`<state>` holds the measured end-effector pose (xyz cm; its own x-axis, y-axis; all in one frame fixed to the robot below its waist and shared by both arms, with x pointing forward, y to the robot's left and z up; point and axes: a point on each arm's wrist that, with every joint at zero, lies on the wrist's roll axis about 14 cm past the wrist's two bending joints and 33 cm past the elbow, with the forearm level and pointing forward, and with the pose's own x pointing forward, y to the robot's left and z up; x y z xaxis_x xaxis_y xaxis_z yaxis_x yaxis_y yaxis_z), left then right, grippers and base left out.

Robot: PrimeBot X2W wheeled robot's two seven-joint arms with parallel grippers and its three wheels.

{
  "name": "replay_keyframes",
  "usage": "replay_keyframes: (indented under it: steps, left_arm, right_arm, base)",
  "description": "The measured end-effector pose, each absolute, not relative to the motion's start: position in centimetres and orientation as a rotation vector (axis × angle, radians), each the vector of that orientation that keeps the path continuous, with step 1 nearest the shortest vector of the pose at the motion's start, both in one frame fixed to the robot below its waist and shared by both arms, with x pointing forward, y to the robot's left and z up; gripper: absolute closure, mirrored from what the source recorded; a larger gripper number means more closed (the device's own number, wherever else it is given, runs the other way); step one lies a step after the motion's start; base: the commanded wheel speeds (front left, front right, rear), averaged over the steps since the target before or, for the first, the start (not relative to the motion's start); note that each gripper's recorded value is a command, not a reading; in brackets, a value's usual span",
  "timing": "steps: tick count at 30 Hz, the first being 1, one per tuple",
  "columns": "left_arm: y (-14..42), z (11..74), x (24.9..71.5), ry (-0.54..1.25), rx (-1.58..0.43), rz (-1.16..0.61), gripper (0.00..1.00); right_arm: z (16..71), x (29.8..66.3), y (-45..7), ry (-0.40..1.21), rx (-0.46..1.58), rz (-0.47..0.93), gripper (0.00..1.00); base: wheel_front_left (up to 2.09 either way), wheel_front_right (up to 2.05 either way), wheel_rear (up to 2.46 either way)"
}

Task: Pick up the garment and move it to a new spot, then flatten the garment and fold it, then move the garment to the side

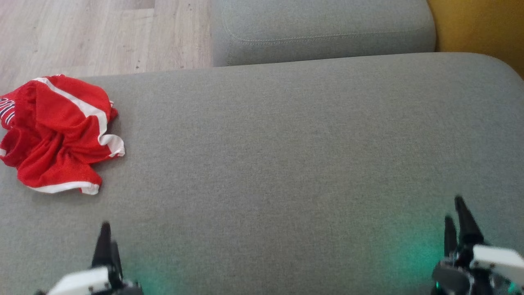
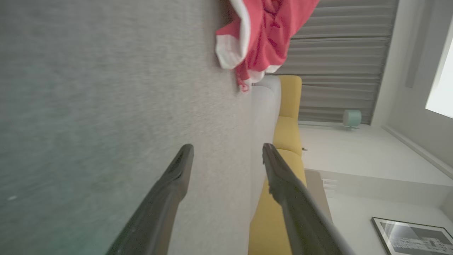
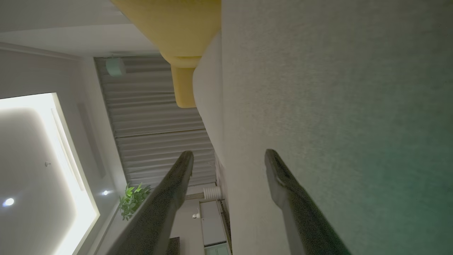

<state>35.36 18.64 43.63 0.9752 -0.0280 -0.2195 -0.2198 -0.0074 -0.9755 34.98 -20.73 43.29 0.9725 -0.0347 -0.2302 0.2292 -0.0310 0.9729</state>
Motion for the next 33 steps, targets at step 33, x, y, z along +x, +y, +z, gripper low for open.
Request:
replay_keyframes:
  steps: [33]
  left_arm:
    - [17.3, 45.9, 35.1, 0.165, -1.264, 0.083, 0.0]
  right_arm:
    - [45.4, 35.1, -19.1, 0.146, 1.201, -0.111, 0.0]
  base:
    - [0.0, 0.0, 0.0]
